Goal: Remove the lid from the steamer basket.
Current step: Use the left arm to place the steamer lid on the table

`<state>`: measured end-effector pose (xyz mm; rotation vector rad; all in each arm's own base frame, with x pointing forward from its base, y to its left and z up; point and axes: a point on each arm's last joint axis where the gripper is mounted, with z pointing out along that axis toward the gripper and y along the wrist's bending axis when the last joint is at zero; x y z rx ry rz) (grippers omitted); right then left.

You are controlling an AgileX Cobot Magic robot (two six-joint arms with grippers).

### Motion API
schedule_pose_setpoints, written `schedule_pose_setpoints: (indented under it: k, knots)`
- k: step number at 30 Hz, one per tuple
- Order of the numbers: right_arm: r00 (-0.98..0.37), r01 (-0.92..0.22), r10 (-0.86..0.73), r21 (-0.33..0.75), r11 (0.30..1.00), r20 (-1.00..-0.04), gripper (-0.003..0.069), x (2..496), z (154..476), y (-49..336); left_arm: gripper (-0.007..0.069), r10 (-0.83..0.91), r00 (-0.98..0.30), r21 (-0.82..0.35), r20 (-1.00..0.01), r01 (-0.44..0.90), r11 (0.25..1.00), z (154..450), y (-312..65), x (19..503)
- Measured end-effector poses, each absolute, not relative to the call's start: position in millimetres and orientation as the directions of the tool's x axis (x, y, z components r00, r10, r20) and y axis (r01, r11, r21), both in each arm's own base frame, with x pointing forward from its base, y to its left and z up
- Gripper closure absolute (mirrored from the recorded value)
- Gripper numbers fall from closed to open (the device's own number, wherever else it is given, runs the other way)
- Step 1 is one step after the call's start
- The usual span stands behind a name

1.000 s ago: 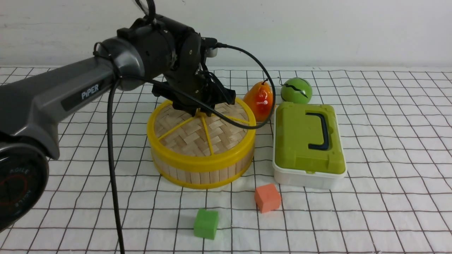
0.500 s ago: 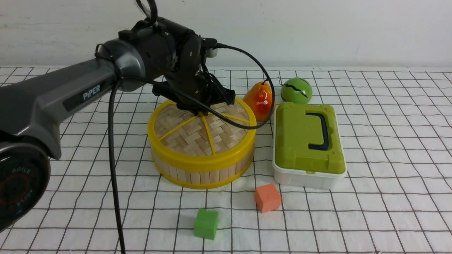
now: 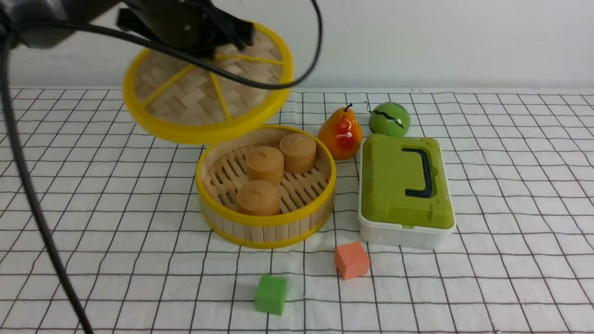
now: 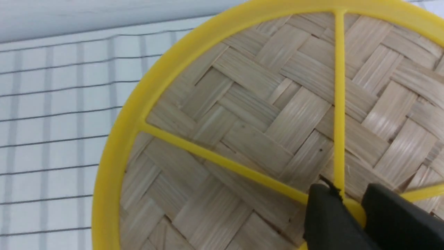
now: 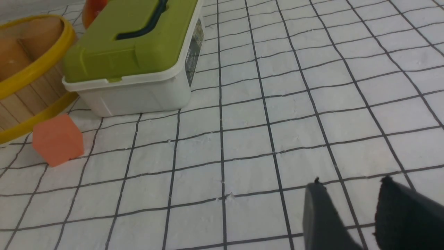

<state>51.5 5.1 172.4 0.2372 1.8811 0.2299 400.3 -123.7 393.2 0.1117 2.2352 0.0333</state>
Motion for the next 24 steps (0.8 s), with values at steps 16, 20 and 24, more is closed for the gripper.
schedule_pose_setpoints:
  k: [16, 20, 24]
  knots:
    - [-0.312, 0.049, 0.277, 0.275, 0.960, -0.909, 0.0419, 51, 172, 5, 0.0516, -0.210, -0.718, -0.027, -0.663, -0.257, 0.966, 237, -12, 421]
    - [-0.312, 0.049, 0.277, 0.275, 0.960, -0.909, 0.0419, 51, 172, 5, 0.0513, -0.217, -0.746, -0.022, -0.630, -0.261, 0.965, 211, -13, 427]
    - [-0.312, 0.049, 0.277, 0.275, 0.960, -0.909, 0.0419, 51, 172, 5, 0.0445, -0.214, -0.760, -0.013, -0.614, -0.261, 0.965, 202, -13, 429]
